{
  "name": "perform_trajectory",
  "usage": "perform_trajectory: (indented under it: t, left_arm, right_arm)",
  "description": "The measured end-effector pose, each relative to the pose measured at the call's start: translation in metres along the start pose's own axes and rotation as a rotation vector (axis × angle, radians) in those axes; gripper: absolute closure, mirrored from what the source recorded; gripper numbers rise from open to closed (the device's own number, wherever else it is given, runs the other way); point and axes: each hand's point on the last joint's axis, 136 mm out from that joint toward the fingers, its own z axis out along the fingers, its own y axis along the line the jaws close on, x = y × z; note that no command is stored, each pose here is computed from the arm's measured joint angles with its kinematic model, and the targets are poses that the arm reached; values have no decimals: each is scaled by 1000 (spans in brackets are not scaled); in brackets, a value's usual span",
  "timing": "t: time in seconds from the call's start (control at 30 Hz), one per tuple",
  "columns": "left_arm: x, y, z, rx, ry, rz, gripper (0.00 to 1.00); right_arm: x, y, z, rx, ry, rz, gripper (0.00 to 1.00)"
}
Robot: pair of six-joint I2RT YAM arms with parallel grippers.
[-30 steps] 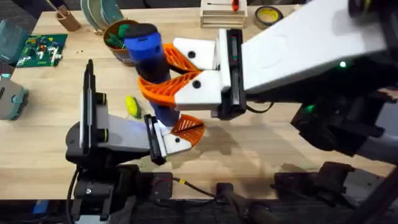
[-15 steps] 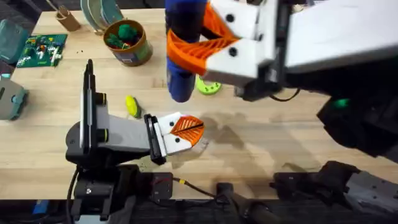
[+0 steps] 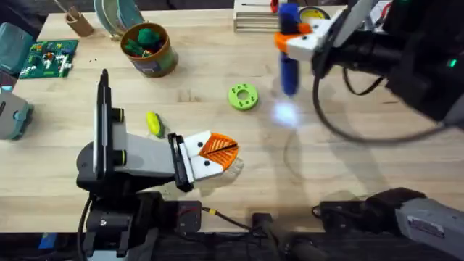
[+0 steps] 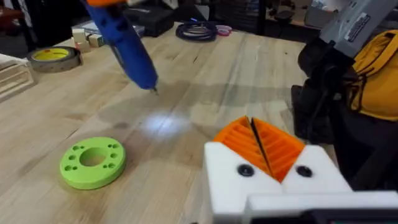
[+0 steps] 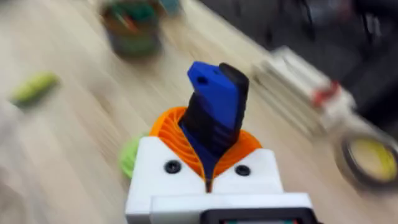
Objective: Pick up the gripper from the table and insert it into the empty holder that is missing its gripper. Then pick up a screw, insert it into the mounting hole, and use the screwdriver to tighten it. Finally, clean up the table by picking up the vegetable and placing it into the bucket.
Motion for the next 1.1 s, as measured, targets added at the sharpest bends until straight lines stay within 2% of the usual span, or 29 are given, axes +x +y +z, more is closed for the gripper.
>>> perform_trajectory:
  t: [0.1,0.23,0.53,0.63,0.83,0.97,1.1]
  left_arm:
    - [0,0,0,0,0,0,990]
    - [0,0,0,0,0,1,990]
    - [0,0,0,0,0,1,990]
    - [0,0,0,0,0,0,990]
    - [0,0,0,0,0,0,990]
    - [0,0,0,0,0,0,990]
    - [0,0,0,0,0,1,990]
  right_arm:
    - [39,-36,-4,55,155,35,992]
    - [65,-80,-7,146,273,16,992]
    - [84,-129,17,185,494,-305,992]
    - [111,-133,33,157,604,-428,992]
    - [172,-115,56,42,817,-599,992]
    - [185,-106,64,4,868,-665,992]
    - [185,-106,67,7,879,-681,973]
